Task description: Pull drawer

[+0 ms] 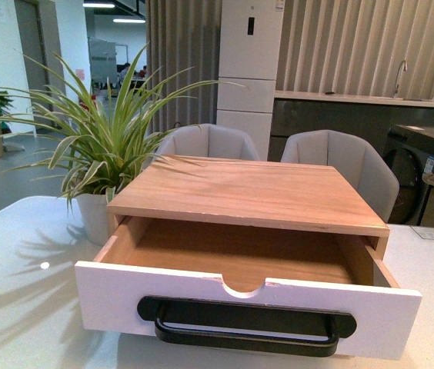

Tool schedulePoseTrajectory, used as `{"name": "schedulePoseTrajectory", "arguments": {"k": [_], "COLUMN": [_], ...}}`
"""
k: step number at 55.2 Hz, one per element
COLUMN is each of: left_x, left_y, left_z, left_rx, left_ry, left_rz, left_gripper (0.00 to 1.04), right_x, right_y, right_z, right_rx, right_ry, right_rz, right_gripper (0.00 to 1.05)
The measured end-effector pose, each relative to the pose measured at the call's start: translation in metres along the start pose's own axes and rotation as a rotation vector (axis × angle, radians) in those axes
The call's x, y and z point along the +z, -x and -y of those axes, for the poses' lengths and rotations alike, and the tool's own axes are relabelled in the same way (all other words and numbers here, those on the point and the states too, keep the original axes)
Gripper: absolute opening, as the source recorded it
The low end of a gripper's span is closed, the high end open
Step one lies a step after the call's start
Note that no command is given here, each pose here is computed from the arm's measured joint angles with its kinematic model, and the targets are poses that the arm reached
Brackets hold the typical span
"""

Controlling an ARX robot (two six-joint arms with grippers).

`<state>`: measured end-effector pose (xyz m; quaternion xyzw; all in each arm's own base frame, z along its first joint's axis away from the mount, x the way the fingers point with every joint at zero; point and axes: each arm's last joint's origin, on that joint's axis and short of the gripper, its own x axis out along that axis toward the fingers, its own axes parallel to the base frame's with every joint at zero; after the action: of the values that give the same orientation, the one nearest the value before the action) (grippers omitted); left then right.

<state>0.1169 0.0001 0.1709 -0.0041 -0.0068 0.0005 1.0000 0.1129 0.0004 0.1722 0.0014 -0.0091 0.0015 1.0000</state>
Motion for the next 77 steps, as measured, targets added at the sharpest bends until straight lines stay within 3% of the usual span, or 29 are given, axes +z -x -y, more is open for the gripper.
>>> {"name": "schedulePoseTrajectory", "arguments": {"k": [47, 77], "left_x": [-0.003, -0.003], "left_y": [0.020, 0.020], "left_z": [0.000, 0.000], "left_rx": [0.000, 0.000], "left_ry": [0.000, 0.000], "left_rz": [-0.005, -0.005], "left_gripper": [0.03, 0.95], "right_x": [-0.003, -0.003], "right_y": [0.016, 0.016], "right_z": [0.000, 0.000], "right_rx": [0.000, 0.000], "right_ry": [0.001, 0.000], "right_rz": [-0.006, -0.006], "right_gripper": [0.03, 0.95]}}
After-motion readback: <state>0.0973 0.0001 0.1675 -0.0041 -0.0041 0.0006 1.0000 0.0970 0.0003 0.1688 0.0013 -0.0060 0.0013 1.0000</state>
